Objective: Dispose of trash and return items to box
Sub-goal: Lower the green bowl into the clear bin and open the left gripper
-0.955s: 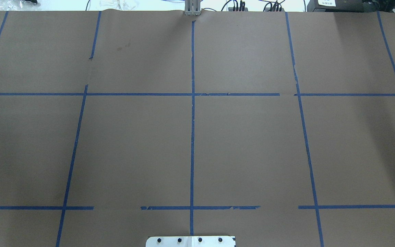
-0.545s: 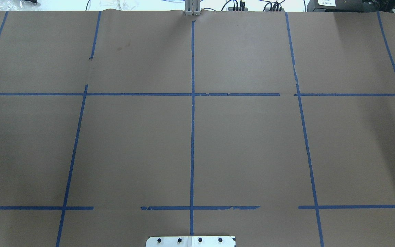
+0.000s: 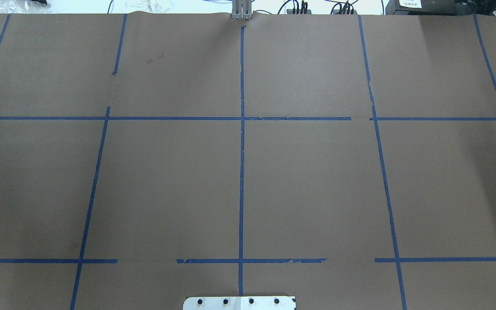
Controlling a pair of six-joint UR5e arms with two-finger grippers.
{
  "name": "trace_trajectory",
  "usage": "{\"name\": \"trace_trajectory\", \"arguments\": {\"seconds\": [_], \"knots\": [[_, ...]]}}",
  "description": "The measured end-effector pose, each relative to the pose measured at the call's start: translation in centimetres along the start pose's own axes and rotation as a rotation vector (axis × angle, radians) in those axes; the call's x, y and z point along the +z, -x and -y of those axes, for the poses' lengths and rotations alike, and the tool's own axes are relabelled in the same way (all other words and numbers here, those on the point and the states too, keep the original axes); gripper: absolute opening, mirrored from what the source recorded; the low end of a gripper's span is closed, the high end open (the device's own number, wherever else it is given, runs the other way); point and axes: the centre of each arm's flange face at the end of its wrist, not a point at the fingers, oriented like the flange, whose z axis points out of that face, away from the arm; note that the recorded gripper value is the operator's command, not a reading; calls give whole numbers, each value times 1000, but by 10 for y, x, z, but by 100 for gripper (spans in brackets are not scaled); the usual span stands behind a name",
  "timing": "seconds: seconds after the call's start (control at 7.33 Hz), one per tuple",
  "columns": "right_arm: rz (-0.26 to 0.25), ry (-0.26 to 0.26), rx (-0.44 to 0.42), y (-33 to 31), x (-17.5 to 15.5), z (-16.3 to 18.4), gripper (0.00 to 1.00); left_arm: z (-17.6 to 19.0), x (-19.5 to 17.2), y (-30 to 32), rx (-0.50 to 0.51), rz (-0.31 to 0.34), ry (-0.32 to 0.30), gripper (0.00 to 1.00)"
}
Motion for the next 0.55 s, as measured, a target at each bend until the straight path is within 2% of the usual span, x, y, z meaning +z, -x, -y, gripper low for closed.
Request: {"name": "trace_trajectory", "arguments": {"seconds": [0.27, 0.55], "knots": [[0, -3, 8, -4, -1, -1, 100, 25, -30, -23, 62, 17, -65, 100], [0, -7, 8, -3, -2, 0, 100, 62, -86, -67, 163, 44, -178, 100]]}}
